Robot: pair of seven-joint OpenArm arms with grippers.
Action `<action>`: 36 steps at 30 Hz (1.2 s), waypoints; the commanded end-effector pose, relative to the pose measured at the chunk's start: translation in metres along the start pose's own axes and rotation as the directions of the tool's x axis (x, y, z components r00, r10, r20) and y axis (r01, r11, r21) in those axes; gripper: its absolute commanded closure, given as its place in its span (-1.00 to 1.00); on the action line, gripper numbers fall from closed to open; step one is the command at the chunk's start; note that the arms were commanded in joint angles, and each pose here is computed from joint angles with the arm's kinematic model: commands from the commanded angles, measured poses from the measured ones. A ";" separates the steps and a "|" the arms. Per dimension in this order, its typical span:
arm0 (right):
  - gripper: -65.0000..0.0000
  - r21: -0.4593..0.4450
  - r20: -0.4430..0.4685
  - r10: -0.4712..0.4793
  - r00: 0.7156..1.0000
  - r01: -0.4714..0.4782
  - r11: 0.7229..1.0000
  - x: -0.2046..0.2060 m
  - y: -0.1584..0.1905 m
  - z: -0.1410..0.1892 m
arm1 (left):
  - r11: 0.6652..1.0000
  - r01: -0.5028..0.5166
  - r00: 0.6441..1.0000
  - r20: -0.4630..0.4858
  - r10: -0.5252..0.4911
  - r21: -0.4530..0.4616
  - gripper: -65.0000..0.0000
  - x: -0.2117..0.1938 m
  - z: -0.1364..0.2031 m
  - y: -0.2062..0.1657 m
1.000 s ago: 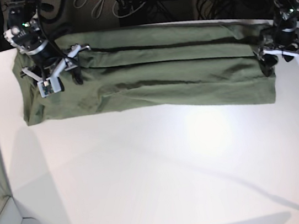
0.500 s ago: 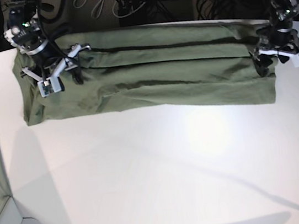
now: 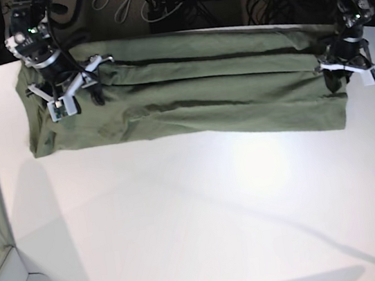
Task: Layout the t-shirt on the table in an organized manner, then fold the t-shirt properly
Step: 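Grasp the strip ends with both grippers, then lift the strip end with the left gripper and fold it toward the right gripper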
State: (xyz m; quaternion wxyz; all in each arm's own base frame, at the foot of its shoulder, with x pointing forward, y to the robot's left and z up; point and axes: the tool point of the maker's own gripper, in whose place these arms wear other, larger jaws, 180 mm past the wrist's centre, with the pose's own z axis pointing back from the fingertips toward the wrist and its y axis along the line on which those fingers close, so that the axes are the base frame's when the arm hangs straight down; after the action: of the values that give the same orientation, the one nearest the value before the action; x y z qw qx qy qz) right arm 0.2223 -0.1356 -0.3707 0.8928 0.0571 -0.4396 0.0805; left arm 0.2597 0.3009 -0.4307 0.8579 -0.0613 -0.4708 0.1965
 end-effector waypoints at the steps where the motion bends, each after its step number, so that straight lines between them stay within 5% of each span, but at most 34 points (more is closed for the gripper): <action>1: 0.01 0.004 0.043 0.005 0.999 -0.006 1.000 0.011 0.000 0.002 | 1.000 0.014 0.998 -0.055 -0.014 -0.001 0.61 -0.010 0.000 -0.001; 7: 0.01 0.005 0.046 0.006 0.999 -0.006 1.000 0.013 0.000 0.001 | 1.000 0.018 0.999 -0.049 -0.018 0.001 1.00 -0.007 0.000 0.000; 26: 0.02 0.068 -0.088 -0.035 0.995 0.041 0.997 -0.036 0.012 -0.031 | 0.985 0.168 0.969 0.186 -0.160 -0.030 1.00 0.084 0.030 -0.038; 36: 0.02 0.067 -0.066 -0.031 0.997 0.035 0.997 -0.027 0.010 -0.035 | 0.960 0.254 0.944 0.246 -0.219 -0.119 1.00 0.077 0.064 -0.113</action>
State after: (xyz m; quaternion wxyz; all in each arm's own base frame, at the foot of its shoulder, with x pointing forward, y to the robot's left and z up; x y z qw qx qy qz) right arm 0.2284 -0.1218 -0.4192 0.9104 0.0909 -0.3954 0.0812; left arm 0.2705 0.2263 -0.3155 0.8223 -0.0389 -0.5638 0.0664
